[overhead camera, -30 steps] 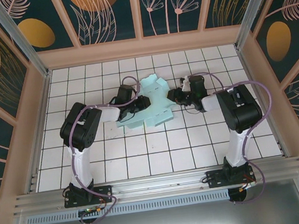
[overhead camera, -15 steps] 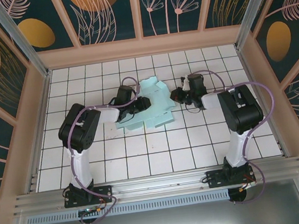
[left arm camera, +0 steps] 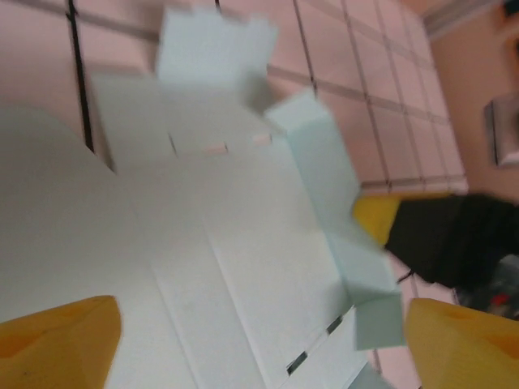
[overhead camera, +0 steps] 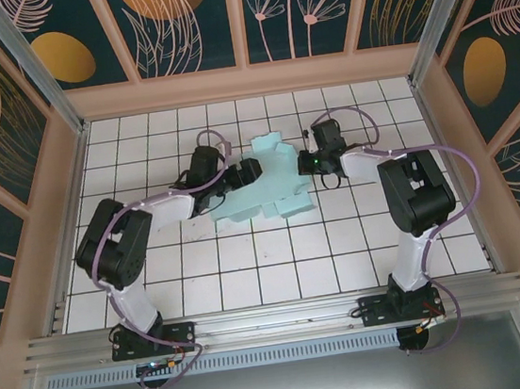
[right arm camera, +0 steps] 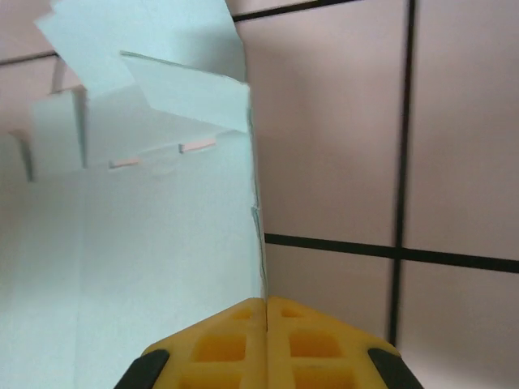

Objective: Fold the paper box

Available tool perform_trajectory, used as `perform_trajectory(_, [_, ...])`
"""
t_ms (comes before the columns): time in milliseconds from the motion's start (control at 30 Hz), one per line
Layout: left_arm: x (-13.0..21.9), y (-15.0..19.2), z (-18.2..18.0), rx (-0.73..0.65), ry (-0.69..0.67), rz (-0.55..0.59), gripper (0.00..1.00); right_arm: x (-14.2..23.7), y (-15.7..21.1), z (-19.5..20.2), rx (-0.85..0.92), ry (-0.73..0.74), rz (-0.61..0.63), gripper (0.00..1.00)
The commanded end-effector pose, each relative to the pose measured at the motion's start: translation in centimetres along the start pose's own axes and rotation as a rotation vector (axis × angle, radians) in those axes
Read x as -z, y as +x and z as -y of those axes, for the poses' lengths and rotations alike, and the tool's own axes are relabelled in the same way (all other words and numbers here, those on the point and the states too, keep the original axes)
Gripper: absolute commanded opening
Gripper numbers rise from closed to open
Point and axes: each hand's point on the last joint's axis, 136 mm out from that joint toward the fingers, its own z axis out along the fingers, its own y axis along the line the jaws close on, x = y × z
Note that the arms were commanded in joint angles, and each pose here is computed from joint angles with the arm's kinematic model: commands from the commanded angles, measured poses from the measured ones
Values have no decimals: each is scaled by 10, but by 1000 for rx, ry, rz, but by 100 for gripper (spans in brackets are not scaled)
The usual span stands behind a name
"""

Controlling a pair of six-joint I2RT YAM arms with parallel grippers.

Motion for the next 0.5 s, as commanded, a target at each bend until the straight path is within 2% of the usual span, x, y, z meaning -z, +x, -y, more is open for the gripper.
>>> perform_trajectory(0, [19, -22, -17, -10, -73, 106, 94, 15, 12, 32, 172, 282, -79, 0])
perform_trajectory(133, [36, -31, -23, -7, -76, 146, 96, 23, 12, 40, 266, 429, -85, 0])
perform_trajectory(300, [38, -27, -33, 7, -85, 129, 96, 32, 6, 53, 431, 717, -83, 0])
perform_trajectory(467, [39, -28, -32, -5, -83, 127, 96, 24, 2, 47, 496, 822, -65, 0])
